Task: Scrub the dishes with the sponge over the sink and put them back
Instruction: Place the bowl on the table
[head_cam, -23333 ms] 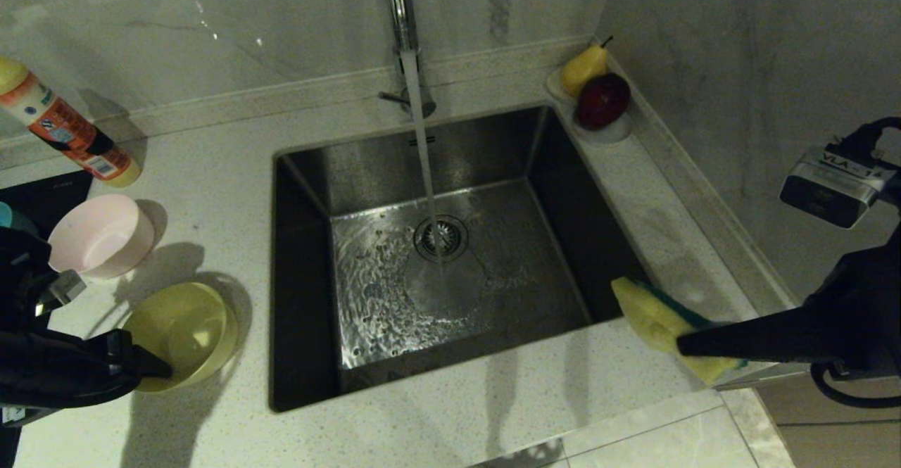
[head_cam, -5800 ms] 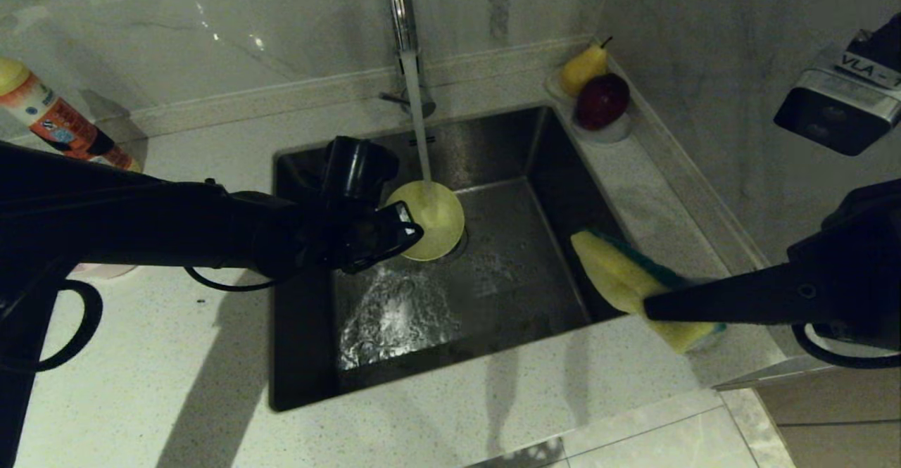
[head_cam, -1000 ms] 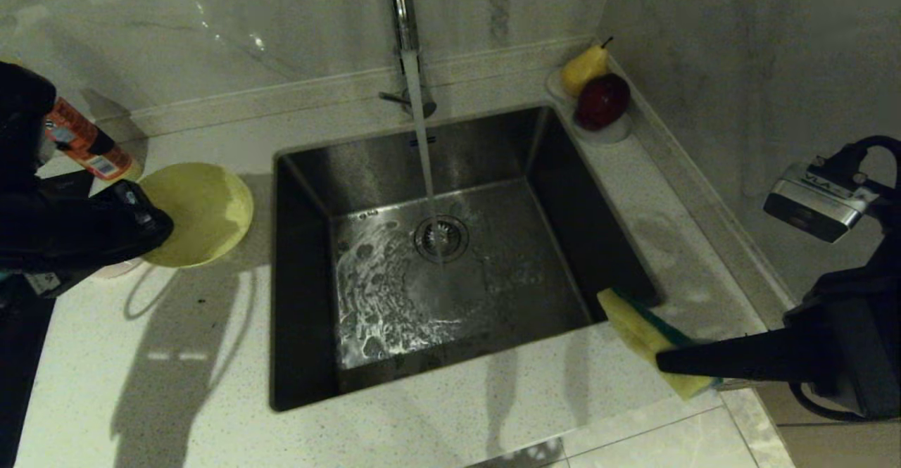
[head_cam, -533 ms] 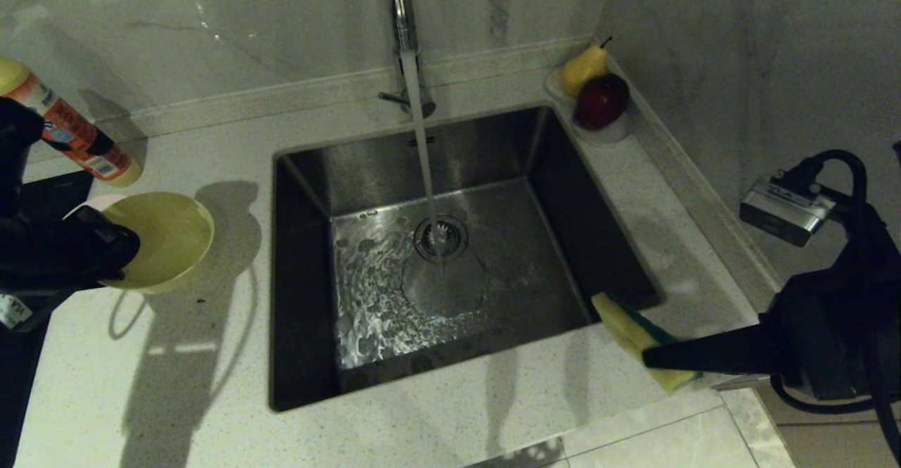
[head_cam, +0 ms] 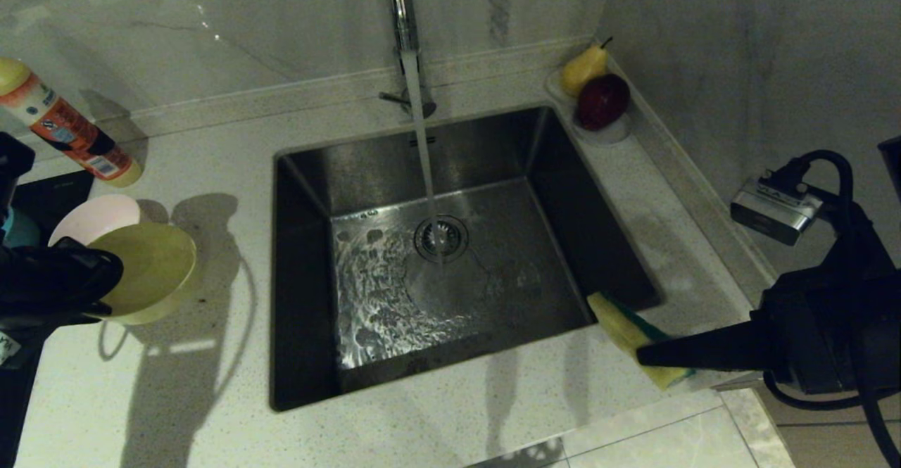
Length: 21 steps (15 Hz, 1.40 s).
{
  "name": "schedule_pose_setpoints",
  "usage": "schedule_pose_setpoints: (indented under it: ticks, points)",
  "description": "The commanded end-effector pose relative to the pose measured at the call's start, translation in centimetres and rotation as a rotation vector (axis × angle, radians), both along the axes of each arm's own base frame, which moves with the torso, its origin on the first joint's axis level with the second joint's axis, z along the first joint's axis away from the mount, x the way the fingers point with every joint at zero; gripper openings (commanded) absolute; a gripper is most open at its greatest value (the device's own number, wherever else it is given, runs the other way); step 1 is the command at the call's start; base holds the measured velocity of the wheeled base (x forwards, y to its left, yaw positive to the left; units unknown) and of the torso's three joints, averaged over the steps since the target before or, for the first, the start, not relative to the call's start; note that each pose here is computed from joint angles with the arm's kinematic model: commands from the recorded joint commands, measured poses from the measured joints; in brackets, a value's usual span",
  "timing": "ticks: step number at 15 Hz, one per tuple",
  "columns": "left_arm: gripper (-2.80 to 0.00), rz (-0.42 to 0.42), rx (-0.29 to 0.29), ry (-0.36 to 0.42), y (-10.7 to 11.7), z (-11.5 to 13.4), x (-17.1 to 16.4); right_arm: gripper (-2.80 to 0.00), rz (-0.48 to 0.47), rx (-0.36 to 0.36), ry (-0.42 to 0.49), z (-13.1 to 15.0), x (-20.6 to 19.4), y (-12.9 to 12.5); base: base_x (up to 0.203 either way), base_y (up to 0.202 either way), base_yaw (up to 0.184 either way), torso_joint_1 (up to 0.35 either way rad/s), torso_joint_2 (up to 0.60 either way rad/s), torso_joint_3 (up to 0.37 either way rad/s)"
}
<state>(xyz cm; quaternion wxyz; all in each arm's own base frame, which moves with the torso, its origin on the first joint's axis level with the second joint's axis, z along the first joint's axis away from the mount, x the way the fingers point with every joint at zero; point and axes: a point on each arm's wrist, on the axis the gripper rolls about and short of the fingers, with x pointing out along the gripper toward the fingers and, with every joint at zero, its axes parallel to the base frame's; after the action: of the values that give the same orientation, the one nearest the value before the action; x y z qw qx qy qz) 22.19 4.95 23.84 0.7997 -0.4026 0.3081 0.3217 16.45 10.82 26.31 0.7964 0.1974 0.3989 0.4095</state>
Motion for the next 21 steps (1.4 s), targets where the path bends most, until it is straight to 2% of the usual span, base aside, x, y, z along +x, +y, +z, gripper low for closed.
schedule_pose_setpoints:
  ticks: [1, 6, 11, 14, 16, 17, 19, 21]
  points:
    - [-2.8, 0.017, -0.008, 0.029, 0.2, -0.8, -0.2, -2.8, 0.004, 0.004, 0.002, 0.1, -0.1, 0.0, 0.0, 0.0, 0.0, 0.0, 0.0, 0.0]
    - [-2.8, 0.016, -0.028, 0.106, 0.4, -2.8, 0.2, -2.8, 0.005, -0.001, 0.011, -0.2, 0.1, 0.1, 0.0, 0.0, 0.0, 0.0, 0.0, 0.0]
    - [-2.8, 0.025, -0.027, 0.108, 0.5, -3.0, 0.2, -2.8, 0.004, -0.002, 0.011, -0.3, -0.1, 0.0, 0.0, 0.0, 0.0, 0.0, 0.0, 0.0]
    - [-2.8, 0.035, -0.024, 0.134, 0.7, -3.7, 0.5, -2.8, 0.004, -0.004, 0.014, -0.4, -0.3, -0.1, 0.0, 0.0, 0.0, 0.0, 0.0, 0.0]
    - [-2.8, 0.037, -0.018, 0.112, 0.8, -4.0, 0.7, -2.8, 0.006, 0.001, 0.007, -0.3, -0.6, -0.3, 0.0, 0.0, 0.0, 0.0, 0.0, 0.0]
    - [0.0, 0.037, -0.015, 0.102, 0.9, -4.3, 1.1, -2.8, 0.007, 0.004, 0.006, -0.2, -0.7, -0.3, 0.0, 0.0, 0.0, 0.0, 0.0, 0.0]
    - [0.0, 0.038, -0.013, 0.093, 1.0, -4.2, 1.3, -2.8, 0.008, 0.0, 0.01, -0.4, -0.6, -0.3, 0.0, 0.0, 0.0, 0.0, 0.0, 0.0]
    - [0.0, 0.037, -0.007, 0.049, 0.9, -3.2, 1.1, -2.8, 0.008, -0.002, 0.015, -0.6, -0.5, -0.2, 0.0, 0.0, 0.0, 0.0, 0.0, 0.0]
